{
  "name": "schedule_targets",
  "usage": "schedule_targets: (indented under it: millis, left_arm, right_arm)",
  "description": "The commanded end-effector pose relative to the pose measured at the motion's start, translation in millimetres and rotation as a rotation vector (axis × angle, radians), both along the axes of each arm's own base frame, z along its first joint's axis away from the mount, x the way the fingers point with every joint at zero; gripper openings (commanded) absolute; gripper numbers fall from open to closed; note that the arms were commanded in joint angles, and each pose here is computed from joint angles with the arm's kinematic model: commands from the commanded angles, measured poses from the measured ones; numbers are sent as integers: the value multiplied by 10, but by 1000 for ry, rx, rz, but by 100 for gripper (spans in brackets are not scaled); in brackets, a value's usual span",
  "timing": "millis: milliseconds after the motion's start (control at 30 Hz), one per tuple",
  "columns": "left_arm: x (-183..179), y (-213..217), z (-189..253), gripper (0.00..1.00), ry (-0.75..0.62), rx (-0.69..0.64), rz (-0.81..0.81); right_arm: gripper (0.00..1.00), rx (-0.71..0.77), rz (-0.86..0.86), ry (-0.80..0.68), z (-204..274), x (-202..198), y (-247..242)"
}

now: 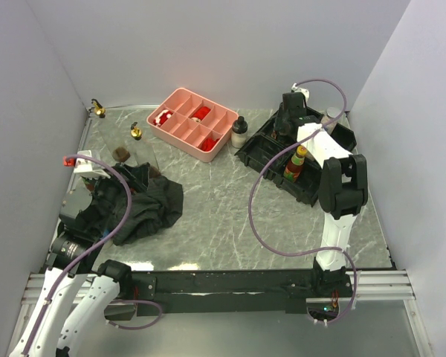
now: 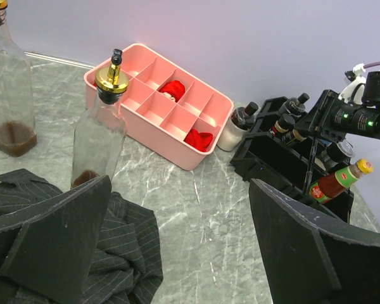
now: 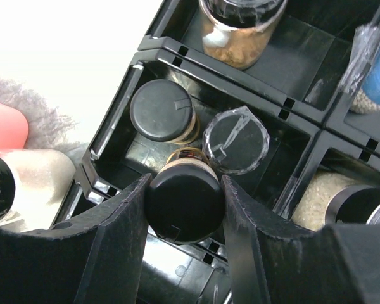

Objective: Organize the condiment bottles
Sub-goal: Place the bottle in the storage box.

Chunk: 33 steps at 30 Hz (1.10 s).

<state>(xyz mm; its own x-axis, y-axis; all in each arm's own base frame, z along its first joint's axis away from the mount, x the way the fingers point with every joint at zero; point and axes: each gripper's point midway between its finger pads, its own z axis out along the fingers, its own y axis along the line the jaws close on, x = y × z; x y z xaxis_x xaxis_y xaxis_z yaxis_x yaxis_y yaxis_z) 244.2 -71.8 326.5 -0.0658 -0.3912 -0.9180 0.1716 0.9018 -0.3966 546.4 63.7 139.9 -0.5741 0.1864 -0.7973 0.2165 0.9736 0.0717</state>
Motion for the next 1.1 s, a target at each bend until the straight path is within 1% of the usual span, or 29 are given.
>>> schedule_targets:
  millis: [0,167,333,467,600,800,967,1067]
  left_arm:
    - [-23,-14,128,97,-41,-6,-12]
    - [-36,-16,146,97,-46,-9,-15]
    - [-61,-10,167,97,-56,-16,-15]
    - [-86,-12,195,96,-66,-20,-19]
    - [-99,-12,202,96,-71,-20,-21]
    - [-119,-12,211,96,-75,-21,-21]
    - [-126,-11,218,96,-78,-21,-21]
    - [-132,-6,221,96,-80,-21,-19]
  right_arm:
    - [48,37,-67,-18,24,15,30]
    - [50,58,-121,1,-10,-30,45]
    - [55,74,-151,15,-31,-34,48]
    - [56,83,-178,20,-68,-44,46]
    - [60,76,-189,31,-125,-40,45]
    - [61,54,-194,46,-176,-11,37]
    - [61,33,-203,38,-68,-51,-13]
    - [66,23,-194,23,77,-100,-29]
